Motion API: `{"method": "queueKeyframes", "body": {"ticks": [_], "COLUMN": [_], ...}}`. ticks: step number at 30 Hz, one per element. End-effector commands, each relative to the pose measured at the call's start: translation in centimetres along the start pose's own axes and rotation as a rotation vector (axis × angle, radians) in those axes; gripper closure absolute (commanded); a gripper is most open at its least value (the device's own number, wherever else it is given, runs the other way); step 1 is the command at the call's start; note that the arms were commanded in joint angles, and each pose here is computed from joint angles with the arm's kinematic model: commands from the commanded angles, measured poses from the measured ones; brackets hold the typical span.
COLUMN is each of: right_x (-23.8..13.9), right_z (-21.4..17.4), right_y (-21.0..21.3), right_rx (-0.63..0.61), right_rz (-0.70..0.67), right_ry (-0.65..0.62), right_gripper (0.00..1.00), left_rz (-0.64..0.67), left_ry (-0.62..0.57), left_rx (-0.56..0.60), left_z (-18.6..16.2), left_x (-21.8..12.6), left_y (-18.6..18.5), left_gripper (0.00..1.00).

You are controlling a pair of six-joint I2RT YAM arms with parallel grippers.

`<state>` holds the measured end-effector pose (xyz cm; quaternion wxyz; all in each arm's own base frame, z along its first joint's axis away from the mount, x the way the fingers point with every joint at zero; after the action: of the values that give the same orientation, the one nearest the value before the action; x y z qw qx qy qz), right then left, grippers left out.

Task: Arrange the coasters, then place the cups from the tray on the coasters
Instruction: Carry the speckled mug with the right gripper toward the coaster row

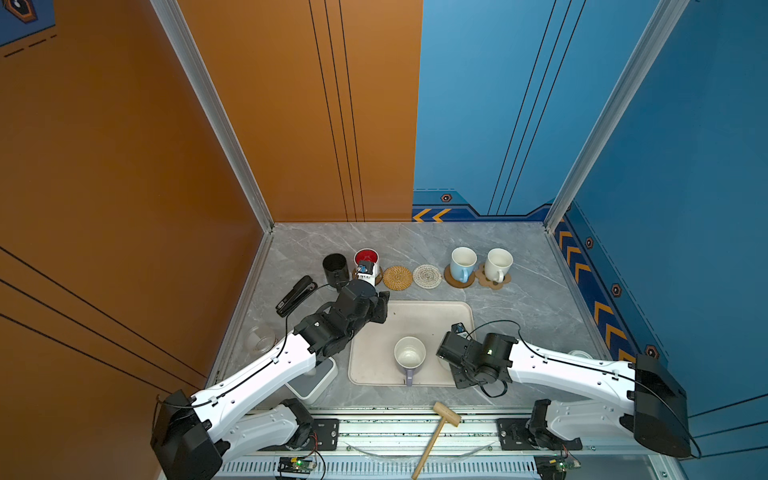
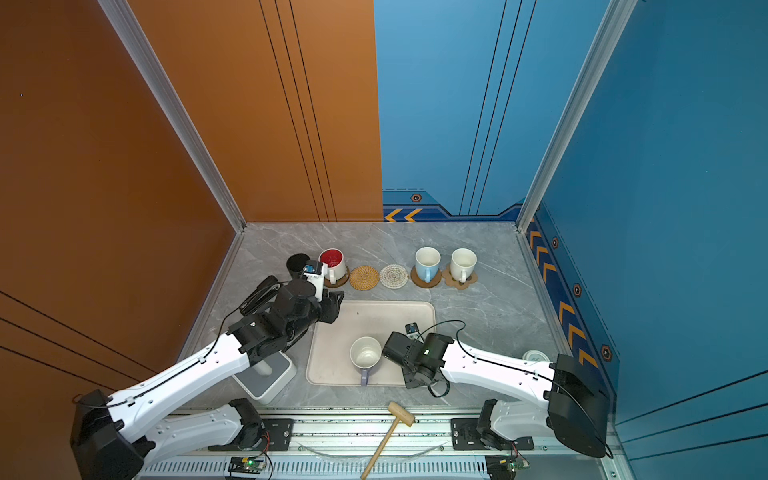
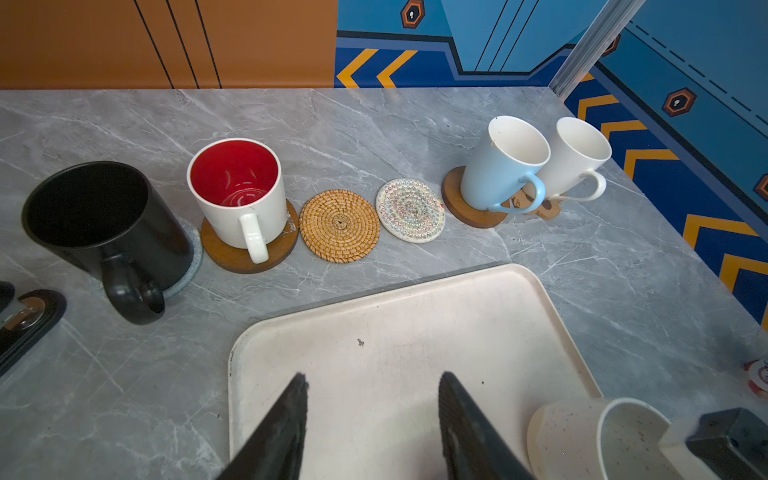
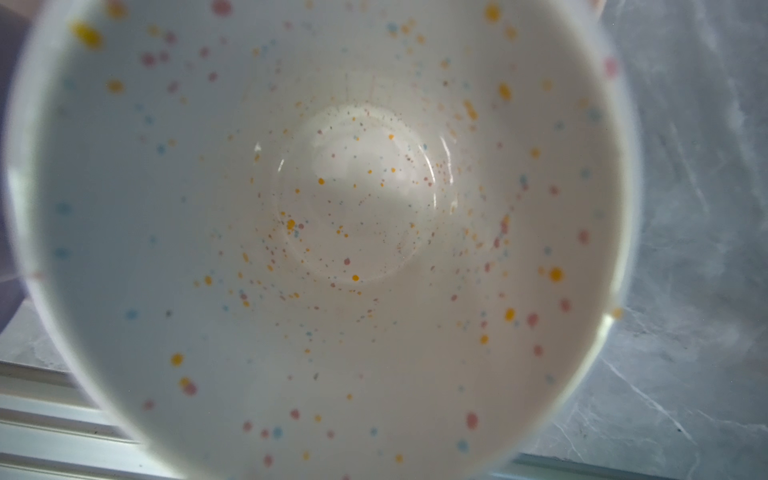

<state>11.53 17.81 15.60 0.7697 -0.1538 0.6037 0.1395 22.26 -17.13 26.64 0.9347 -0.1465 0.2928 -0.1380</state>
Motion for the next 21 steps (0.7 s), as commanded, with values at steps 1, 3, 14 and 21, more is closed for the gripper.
{"method": "queueKeyframes", "body": {"ticks": [1,3,14,21], "right_x": [-0.2,-0.1,-1.8,-3.1], "right_z": [0.6,0.7,1.1,2.0], "right_y": [0.0,0.1,0.0,0.0], "right_rx": [0.001,-0.001,-0.01,-0.027], "right_rz": [-0.012,-0.009,-0.029,-0.042], "right_ry": [-0.004,-0.003,-0.072,-0.115], "right_gripper": [0.82,1.0,1.0,1.0], "left_rz": [-0.002,-0.001,0.002,0.001], "left_ry": [-0.012,-0.012,-0.014,-0.013], "left_rx": [-0.022,-0.023,-0.024,-0.024], "left_z": [0.0,0.0,0.0,0.1], "left_x": [-0.2,-0.2,-0.3,-0.2], "left_y": [0.4,0.4,0.6,0.6], "left_gripper": [0.48,0.48,0.48,0.48]}}
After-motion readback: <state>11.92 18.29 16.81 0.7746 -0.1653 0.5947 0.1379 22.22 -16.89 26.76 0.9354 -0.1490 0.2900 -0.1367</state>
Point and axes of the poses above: each gripper's point midway between its finger pads, its own x axis out along the fingers, its own y axis along the line the jaws close on, z = x × y, the point moved 9 cm from there along -x, back along the fingers, and after that the axes turned 10 degrees about -x, right-handed, at the moved point
